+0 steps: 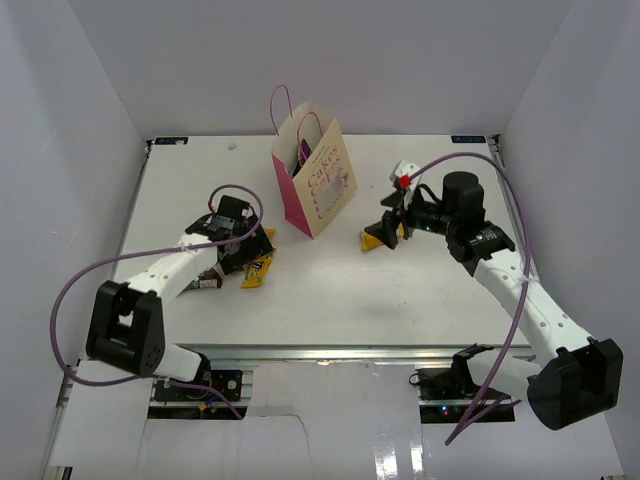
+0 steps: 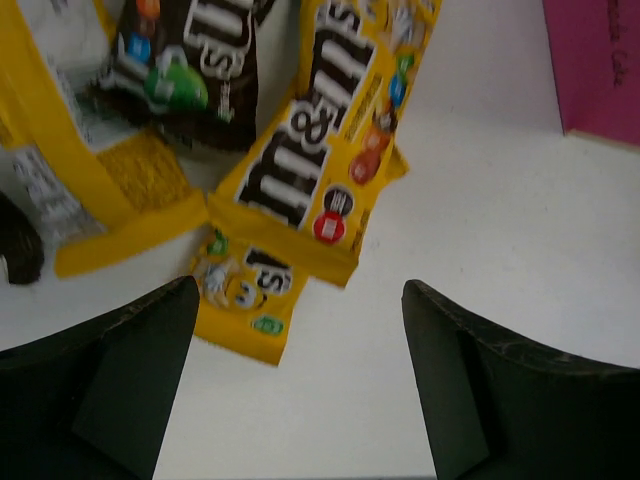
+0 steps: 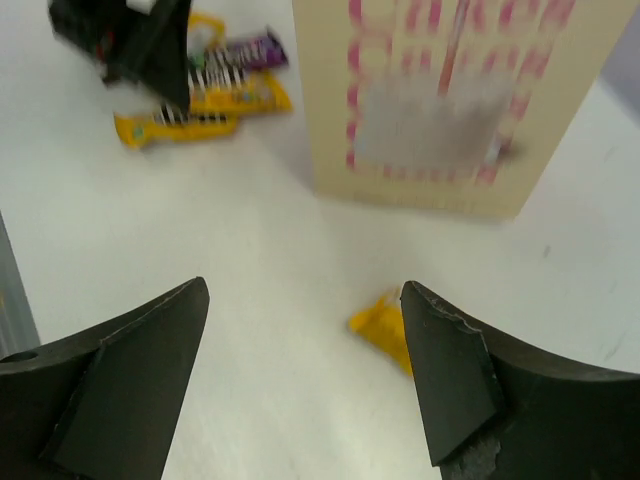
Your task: Place the snacks into the paper bag
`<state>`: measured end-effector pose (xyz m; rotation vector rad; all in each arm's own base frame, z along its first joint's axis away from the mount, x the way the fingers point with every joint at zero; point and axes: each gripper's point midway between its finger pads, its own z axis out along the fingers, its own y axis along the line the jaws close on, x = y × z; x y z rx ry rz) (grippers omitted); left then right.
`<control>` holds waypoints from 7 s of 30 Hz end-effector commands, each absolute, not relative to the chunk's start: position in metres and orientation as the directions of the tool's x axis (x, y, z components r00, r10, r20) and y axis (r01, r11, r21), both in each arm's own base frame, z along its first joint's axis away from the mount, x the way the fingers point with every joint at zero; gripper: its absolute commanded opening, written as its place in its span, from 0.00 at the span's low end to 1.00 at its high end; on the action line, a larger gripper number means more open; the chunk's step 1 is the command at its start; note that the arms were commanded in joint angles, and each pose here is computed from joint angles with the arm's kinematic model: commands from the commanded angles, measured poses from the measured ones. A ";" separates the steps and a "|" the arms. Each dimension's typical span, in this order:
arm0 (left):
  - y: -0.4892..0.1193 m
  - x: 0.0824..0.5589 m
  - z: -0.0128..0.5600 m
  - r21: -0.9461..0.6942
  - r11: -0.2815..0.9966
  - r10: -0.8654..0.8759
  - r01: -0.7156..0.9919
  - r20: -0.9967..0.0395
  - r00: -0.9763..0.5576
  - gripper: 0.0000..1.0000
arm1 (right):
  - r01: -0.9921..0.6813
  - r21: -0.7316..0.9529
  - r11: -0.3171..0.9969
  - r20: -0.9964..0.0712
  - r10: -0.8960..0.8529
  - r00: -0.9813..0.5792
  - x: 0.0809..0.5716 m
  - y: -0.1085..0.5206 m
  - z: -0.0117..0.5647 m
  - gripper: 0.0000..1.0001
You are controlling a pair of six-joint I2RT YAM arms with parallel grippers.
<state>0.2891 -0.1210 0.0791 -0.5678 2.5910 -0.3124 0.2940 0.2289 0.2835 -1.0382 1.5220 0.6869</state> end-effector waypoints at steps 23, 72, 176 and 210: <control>-0.113 0.369 0.126 -0.119 0.985 -0.171 -0.124 -0.621 -0.765 0.18 | -0.837 0.010 0.548 -0.929 -0.305 -0.211 0.264 0.150 0.183 0.84; -0.129 0.338 0.329 -0.270 0.951 -0.208 0.153 -0.919 -0.334 0.90 | -0.098 0.418 0.903 -0.518 0.148 -0.842 0.387 0.139 0.063 0.79; -0.100 0.316 0.031 0.039 0.989 -0.106 -0.142 -0.480 -0.871 0.60 | -0.898 0.032 0.440 -0.889 -0.398 -0.226 0.343 0.149 0.237 0.88; -0.214 0.524 0.366 -0.353 0.900 -0.270 0.258 -0.913 -0.307 0.27 | -0.833 0.121 0.539 -0.904 -0.288 -0.317 0.312 0.111 0.220 0.83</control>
